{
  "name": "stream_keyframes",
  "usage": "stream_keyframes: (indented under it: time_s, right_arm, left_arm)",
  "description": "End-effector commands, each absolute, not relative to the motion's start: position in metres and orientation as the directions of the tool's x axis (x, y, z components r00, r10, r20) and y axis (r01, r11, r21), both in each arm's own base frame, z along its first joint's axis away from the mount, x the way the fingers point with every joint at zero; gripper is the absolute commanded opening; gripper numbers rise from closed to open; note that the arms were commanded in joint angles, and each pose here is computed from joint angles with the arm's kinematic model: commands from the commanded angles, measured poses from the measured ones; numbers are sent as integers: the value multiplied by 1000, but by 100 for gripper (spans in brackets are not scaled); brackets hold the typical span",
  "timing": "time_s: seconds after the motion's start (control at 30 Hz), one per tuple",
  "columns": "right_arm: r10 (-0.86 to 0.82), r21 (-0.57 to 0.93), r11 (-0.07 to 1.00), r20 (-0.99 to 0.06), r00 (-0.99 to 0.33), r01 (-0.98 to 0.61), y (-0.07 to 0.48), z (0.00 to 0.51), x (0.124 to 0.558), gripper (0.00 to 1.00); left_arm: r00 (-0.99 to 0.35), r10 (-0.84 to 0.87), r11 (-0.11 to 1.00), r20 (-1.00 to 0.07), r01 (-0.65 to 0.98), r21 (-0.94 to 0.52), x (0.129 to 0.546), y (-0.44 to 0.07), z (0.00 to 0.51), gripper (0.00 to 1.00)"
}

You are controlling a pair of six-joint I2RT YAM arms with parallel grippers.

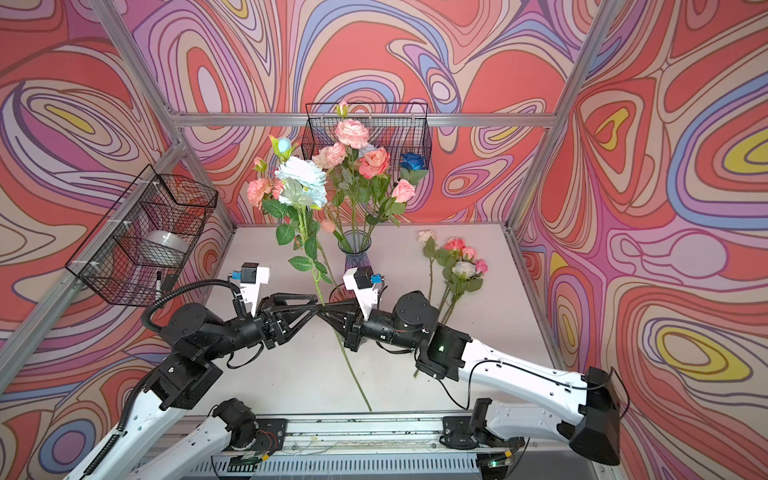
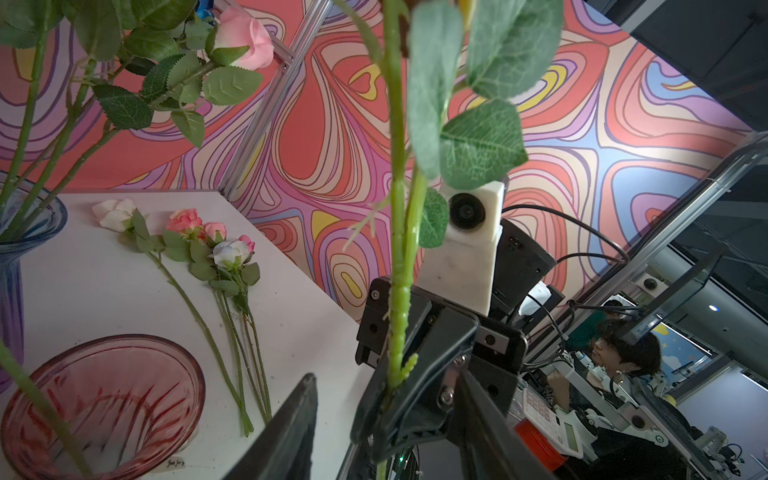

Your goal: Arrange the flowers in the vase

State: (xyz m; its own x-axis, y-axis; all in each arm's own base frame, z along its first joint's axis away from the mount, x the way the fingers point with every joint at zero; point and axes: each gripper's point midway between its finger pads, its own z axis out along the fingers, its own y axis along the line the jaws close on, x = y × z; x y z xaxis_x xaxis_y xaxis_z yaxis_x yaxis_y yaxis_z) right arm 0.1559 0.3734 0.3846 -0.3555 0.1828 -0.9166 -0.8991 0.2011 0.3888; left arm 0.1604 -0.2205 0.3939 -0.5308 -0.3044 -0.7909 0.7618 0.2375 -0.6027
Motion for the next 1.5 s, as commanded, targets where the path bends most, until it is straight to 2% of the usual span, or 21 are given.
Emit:
stream_keyframes:
  time_s: [0.0,0.1,0.23,0.47,0.57,0.6,0.63,0.67,0.73,0.9,1.03,1.27,1.47]
  right_arm:
    - [218,382,173,-914,-342,-908,379,401,152,0]
    - [197,384,173,-916,-350,-907,382,396,151,0]
    - [185,392,171,-914,-361,-904,386,391,149,0]
    - [186,389,170,-915,-358,-905,385,393,146,0]
    - [184,388,175,-916,-357,-905,383,395,146,0]
    - [183,386,180,-917,-355,-905,381,395,146,14]
    - [182,383,187,-918,-351,-904,379,396,146,31]
    - [182,378,198,-921,-345,-904,376,397,146,41]
    - [192,365,226,-926,-326,-903,366,402,146,49]
    - [245,322,314,-936,-251,-893,325,423,146,53]
    - [286,297,355,-937,-200,-886,294,441,141,53]
    - [308,287,379,-935,-173,-880,273,450,136,53]
    - [312,285,385,-935,-167,-878,268,451,135,53]
  left_arm:
    - [-474,-320,240,-820,797,-554,158,-218,412,46]
    - [-451,-320,251,-833,808,-533,157,-217,418,41]
    - [-440,-309,255,-843,816,-519,158,-218,423,29]
    - [-434,-302,273,-849,814,-513,164,-220,427,14]
    - [-419,-306,279,-855,819,-501,165,-220,436,3]
    - [-411,-309,286,-858,820,-496,166,-219,439,0]
    - [-397,-315,297,-862,821,-487,167,-218,444,0]
    - [-381,-318,308,-868,825,-474,168,-217,448,0]
    - [-335,-316,335,-888,836,-435,169,-214,461,0]
    - [-208,-284,439,-936,840,-320,178,-206,488,0]
    - [-104,-278,480,-955,846,-232,184,-204,520,0]
    - [66,-290,521,-955,848,-100,192,-204,569,0]
    - [147,-271,596,-951,802,-46,221,-209,576,0]
